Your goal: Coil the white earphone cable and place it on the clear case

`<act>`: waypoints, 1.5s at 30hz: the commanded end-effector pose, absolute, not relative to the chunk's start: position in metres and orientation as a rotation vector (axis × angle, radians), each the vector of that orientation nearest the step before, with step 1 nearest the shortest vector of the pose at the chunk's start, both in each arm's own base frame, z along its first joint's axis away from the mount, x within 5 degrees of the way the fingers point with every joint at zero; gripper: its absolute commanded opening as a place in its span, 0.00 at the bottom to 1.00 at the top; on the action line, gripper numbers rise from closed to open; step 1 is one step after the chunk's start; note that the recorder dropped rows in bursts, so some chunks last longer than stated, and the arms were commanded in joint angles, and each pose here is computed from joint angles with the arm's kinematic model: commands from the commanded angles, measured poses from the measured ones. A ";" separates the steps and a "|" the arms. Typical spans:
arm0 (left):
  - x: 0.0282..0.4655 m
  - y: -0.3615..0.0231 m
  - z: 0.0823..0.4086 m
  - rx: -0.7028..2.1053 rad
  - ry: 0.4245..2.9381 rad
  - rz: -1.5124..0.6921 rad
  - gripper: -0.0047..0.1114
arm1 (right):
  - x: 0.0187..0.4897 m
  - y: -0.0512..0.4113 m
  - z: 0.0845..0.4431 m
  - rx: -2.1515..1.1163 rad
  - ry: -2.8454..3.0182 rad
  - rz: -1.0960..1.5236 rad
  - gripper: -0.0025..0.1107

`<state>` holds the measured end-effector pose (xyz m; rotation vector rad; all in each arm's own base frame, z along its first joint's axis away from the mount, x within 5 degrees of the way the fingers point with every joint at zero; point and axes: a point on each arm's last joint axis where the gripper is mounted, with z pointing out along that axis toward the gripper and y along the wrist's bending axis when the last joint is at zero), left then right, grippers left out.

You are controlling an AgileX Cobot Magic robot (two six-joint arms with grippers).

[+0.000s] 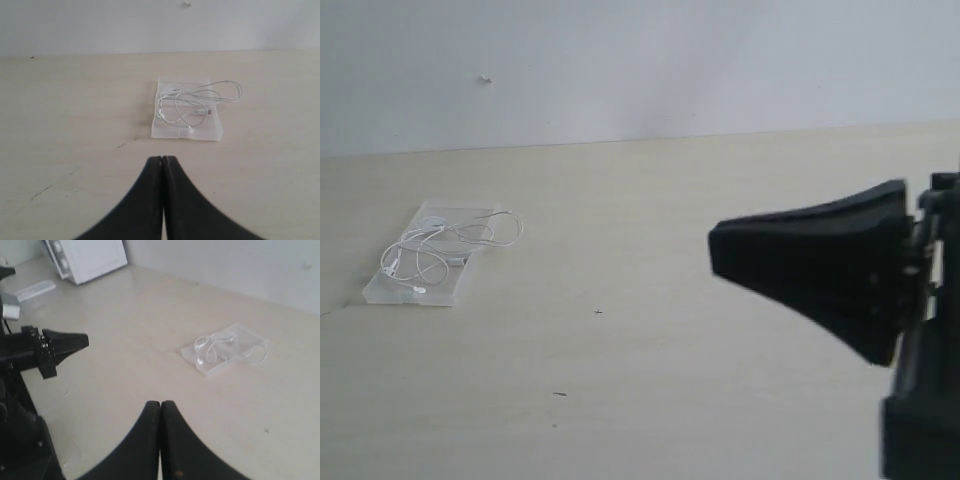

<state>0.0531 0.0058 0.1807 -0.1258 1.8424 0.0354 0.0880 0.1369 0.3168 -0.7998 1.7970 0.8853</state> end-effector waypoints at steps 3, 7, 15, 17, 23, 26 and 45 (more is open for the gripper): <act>0.053 0.006 0.181 -0.127 1.834 0.041 0.04 | 0.082 0.099 0.332 -0.641 1.671 0.814 0.02; 0.053 0.006 0.181 -0.127 1.834 0.041 0.04 | 0.084 0.075 0.306 -0.462 1.669 0.712 0.02; 0.053 0.006 0.181 -0.127 1.834 0.041 0.04 | 0.074 0.020 0.245 0.175 1.539 0.648 0.02; 0.053 0.006 0.181 -0.127 1.834 0.041 0.04 | 0.070 0.016 0.239 0.173 1.510 0.601 0.02; 0.053 0.006 0.181 -0.127 1.834 0.041 0.04 | 0.060 0.008 0.228 0.157 1.452 0.447 0.02; 0.053 0.006 0.181 -0.127 1.834 0.041 0.04 | 0.061 0.008 0.216 0.123 1.487 0.401 0.02; 0.053 0.006 0.181 -0.127 1.834 0.041 0.04 | 0.053 0.011 0.186 -0.116 1.783 0.186 0.02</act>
